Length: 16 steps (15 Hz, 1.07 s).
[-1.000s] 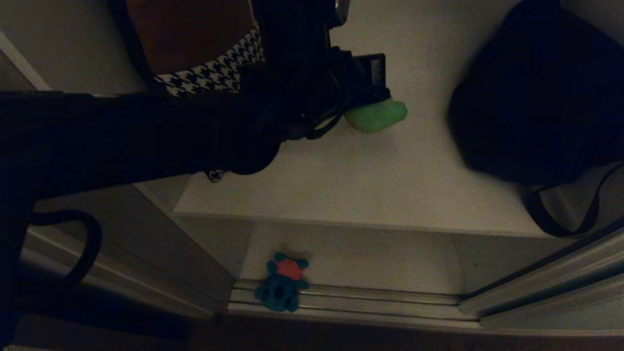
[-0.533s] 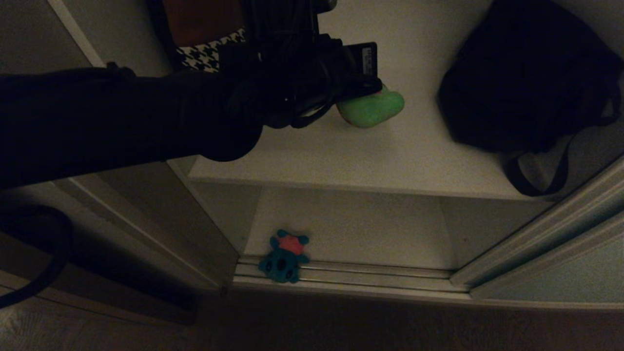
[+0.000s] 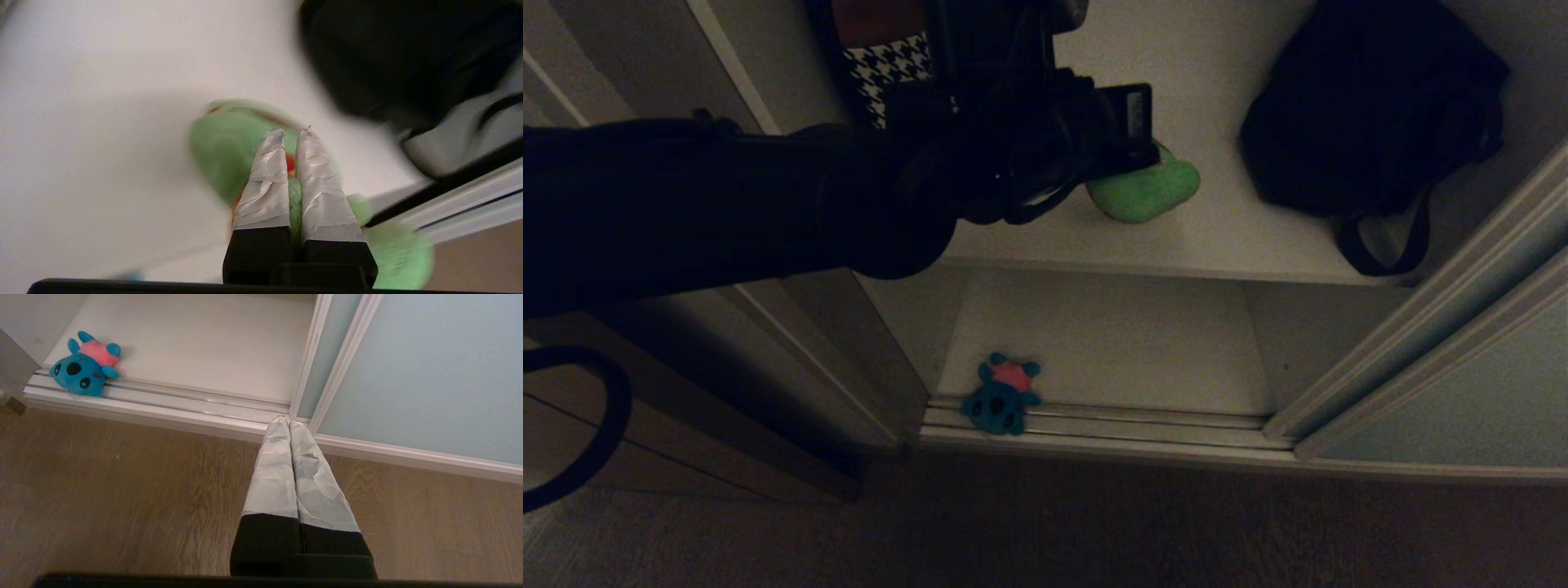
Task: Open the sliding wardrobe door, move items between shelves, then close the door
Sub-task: Place the green doll on the lower shelf
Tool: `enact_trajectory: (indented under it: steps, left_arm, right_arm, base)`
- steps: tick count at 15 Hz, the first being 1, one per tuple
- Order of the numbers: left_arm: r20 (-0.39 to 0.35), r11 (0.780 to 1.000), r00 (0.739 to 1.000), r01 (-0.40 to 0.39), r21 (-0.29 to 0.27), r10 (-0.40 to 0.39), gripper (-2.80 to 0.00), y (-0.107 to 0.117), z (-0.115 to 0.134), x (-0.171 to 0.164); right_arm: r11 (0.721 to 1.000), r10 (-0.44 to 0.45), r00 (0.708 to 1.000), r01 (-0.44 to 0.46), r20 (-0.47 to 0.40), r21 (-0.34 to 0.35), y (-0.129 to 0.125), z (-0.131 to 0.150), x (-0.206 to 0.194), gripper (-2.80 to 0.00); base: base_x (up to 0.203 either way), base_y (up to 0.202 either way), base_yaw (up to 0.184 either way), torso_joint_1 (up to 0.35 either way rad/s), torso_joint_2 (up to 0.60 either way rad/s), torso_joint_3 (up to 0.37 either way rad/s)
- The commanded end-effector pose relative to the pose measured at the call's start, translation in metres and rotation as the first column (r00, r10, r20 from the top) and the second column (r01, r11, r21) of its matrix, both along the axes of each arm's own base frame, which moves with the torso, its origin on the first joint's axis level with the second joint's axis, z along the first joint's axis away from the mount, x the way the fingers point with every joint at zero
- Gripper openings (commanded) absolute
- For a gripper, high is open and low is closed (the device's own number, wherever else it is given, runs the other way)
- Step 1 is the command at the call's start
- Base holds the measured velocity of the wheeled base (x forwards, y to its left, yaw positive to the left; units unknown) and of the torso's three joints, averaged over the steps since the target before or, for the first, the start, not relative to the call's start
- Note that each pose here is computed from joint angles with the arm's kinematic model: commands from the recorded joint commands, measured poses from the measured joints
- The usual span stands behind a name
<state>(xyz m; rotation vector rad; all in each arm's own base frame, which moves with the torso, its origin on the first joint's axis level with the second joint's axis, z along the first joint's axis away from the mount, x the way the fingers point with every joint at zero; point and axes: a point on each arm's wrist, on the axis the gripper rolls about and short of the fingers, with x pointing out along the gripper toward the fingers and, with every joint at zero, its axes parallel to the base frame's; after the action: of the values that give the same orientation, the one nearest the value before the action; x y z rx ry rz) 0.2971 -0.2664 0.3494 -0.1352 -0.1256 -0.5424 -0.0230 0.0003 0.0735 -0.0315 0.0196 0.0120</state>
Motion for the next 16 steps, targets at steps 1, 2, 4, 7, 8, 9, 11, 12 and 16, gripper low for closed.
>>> enact_trajectory:
  steps: [1,2,4,7,8,9,11,12,16]
  left_arm:
    - [-0.027,1.0,1.0,0.002,0.021,-0.002,-2.8,0.009,-0.003,-0.011]
    - [-0.054,0.999,0.999,0.006,0.04,-0.004,-2.8,0.013,-0.011,-0.015]
    - [-0.11,0.996,0.994,0.019,0.083,-0.01,-2.8,0.02,-0.027,-0.024]
    - [-0.21,0.988,0.977,0.061,0.144,-0.03,-2.8,0.033,-0.057,-0.039]
    - [-0.25,0.985,0.968,0.073,0.155,-0.032,-2.8,0.037,-0.069,-0.043]
    - [-0.296,0.983,0.955,0.087,0.163,-0.035,-2.8,0.04,-0.081,-0.047]
    - [-0.38,0.978,0.924,0.11,0.177,-0.036,-2.8,0.044,-0.107,-0.05]
    - [-0.414,0.975,0.91,0.116,0.189,-0.028,-2.8,0.044,-0.12,-0.047]
    - [-0.51,0.958,0.86,0.127,0.259,0.024,-2.8,0.035,-0.17,-0.024]
  right_arm:
    - [1.0,0.002,1.0,-0.002,0.001,0.0,0.0,0.0,0.0,-2.8]
    - [1.0,0.001,1.0,-0.001,0.001,0.0,0.0,0.0,0.0,-2.8]
    - [1.0,0.001,1.0,-0.001,0.0,0.0,0.0,0.0,0.0,-2.8]
    - [1.0,0.002,1.0,-0.002,0.001,-0.001,0.0,0.0,0.0,-2.8]
    - [1.0,0.001,1.0,-0.001,0.001,0.0,0.0,0.0,0.0,-2.8]
    - [1.0,0.001,1.0,-0.001,0.0,0.0,0.0,0.0,0.0,-2.8]
    - [1.0,0.002,1.0,-0.002,0.001,0.0,0.0,0.0,0.0,-2.8]
    - [1.0,0.001,1.0,-0.001,0.001,-0.001,0.0,0.0,0.0,-2.8]
    - [1.0,0.001,1.0,-0.001,-0.001,-0.001,0.0,0.0,0.0,-2.8]
  base:
    - [0.0,0.0,0.0,0.0,0.0,0.0]
    - [0.0,0.0,0.0,0.0,0.0,0.0]
    - [0.0,0.0,0.0,0.0,0.0,0.0]
    - [0.0,0.0,0.0,0.0,0.0,0.0]
    - [0.0,0.0,0.0,0.0,0.0,0.0]
    - [0.0,0.0,0.0,0.0,0.0,0.0]
    - [0.0,0.0,0.0,0.0,0.0,0.0]
    - [0.0,0.0,0.0,0.0,0.0,0.0]
    - [0.0,0.0,0.0,0.0,0.0,0.0]
